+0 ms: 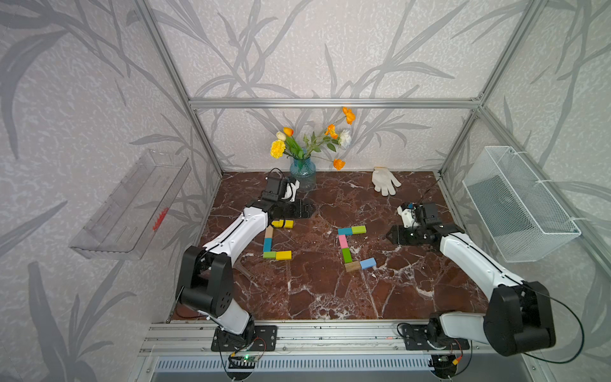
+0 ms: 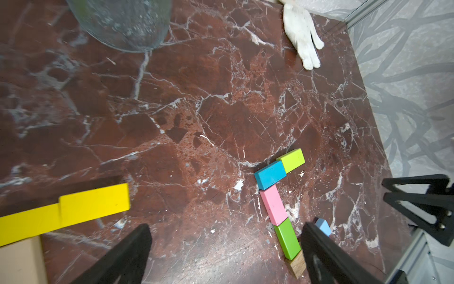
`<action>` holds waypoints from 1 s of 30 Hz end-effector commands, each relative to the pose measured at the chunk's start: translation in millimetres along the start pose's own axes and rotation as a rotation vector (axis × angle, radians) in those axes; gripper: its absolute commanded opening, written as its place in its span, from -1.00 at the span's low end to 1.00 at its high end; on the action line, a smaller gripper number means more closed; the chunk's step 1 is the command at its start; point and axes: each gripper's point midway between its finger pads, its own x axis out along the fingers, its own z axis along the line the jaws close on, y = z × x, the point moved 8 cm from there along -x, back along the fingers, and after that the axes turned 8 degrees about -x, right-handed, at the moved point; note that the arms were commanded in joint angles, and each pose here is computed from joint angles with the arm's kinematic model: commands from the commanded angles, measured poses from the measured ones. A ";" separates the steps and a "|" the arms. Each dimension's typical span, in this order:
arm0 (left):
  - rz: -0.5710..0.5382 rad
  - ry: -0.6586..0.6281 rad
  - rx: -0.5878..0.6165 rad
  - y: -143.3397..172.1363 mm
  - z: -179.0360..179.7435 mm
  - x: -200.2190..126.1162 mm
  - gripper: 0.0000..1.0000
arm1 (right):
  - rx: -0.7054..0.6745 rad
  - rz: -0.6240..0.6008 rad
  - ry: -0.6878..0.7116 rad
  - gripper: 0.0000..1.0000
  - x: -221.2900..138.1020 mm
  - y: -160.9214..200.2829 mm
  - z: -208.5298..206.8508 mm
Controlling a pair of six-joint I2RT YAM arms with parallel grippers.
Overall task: Assemble the letter c with building blocks
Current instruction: Reset both arms
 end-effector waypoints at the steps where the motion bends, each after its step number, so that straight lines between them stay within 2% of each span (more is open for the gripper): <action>1: -0.181 -0.129 0.099 -10.1 7.5 -27.2 0.89 | -0.091 -0.166 0.128 0.48 -13.0 -10.7 -16.3; 4: -0.309 -0.248 0.151 -7.3 19.5 -49.2 0.89 | -0.180 -0.292 0.186 0.56 -19.9 -13.3 -22.1; 8: -0.522 -0.310 0.278 4.5 31.2 -65.7 0.87 | -0.274 -0.455 0.263 0.64 -23.5 -12.5 -26.7; 10: -0.583 -0.337 0.302 11.3 38.2 -69.7 0.86 | -0.300 -0.518 0.274 0.66 -21.8 -10.4 -28.6; 15: -0.570 -0.479 0.227 22.6 74.5 -76.1 0.94 | -0.347 -0.611 0.269 0.68 -5.5 -6.6 -33.2; 19: -0.644 -0.496 0.151 32.8 107.1 -75.6 1.00 | -0.335 -0.617 0.239 0.69 16.6 -3.8 -37.6; 22: -0.655 -0.516 0.082 41.2 129.4 -72.0 1.00 | -0.331 -0.661 0.235 0.70 27.6 -3.7 -40.7; 27: -0.713 -0.513 0.083 55.3 146.5 -64.8 1.00 | -0.300 -0.656 0.238 0.70 48.1 4.8 -51.9; 30: -0.670 -0.531 0.097 62.5 153.9 -54.1 1.00 | -0.274 -0.688 0.247 0.69 54.5 7.5 -57.5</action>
